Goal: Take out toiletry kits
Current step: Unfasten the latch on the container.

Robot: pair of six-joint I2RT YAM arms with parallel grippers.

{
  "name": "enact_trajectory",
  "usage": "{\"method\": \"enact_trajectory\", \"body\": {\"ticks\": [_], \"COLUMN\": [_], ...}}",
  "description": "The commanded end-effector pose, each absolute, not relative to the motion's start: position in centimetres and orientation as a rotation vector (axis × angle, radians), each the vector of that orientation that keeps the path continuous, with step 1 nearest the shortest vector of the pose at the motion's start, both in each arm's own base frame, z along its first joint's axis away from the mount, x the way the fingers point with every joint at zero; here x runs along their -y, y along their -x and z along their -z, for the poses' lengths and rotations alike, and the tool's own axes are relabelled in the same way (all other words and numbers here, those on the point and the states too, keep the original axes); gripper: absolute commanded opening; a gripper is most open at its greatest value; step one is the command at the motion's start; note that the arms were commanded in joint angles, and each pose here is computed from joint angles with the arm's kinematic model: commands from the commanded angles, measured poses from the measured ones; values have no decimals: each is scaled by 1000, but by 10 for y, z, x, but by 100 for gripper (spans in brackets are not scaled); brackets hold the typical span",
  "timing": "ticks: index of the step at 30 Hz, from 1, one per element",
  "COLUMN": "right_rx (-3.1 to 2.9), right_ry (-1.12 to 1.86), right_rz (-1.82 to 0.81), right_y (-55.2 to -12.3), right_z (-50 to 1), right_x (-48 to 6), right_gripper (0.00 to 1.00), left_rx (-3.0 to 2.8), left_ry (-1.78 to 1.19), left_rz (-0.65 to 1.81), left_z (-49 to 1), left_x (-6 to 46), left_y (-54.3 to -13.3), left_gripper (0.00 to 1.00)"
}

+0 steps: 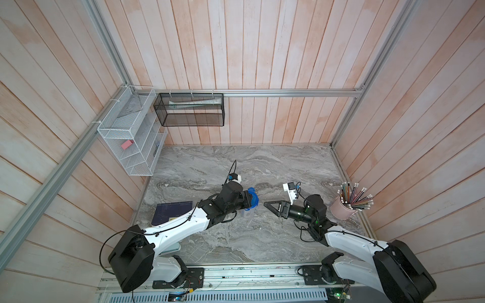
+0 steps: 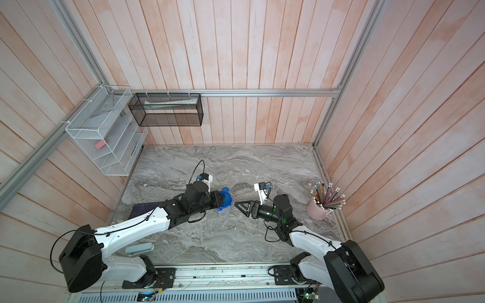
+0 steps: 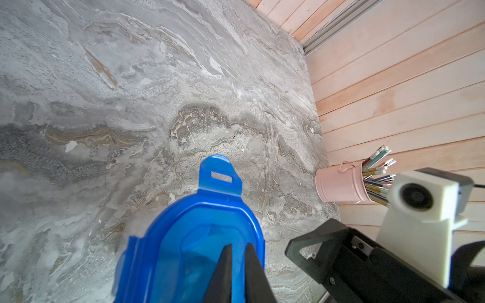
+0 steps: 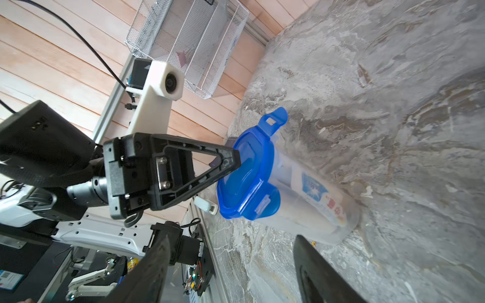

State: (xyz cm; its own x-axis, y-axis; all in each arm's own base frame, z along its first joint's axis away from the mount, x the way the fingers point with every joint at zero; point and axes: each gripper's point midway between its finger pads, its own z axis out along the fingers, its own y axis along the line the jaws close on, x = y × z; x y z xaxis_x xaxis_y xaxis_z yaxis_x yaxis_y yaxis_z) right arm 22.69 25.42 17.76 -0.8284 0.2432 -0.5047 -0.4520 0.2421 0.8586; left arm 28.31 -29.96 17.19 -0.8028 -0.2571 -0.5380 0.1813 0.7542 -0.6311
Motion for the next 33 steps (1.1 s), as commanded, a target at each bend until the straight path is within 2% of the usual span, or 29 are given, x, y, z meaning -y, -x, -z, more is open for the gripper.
{"method": "enact_trajectory", "body": {"ticks": [1,7,20,33], "right_rx": [-1834,-1844,-1925,-1855], "right_ry": [238,171,86,37], "right_rz": [-1811,-1905,-1938,-2084], "right_y": [-219,-227,-240,-240], "right_z": [-205,-193,-165,-170], "right_x": [-262,-270,-281,-286], "right_gripper": [70,64,62,48], "left_rx": [-2442,-2454,-2477,-2504], "left_ry": [81,98,111,134], "left_rz": [819,806,819,816], "left_z": [-132,-125,-113,-100], "left_x": [286,283,285,281], "left_y": [-273,-272,-269,-264], "left_gripper": [14,14,13,12]}}
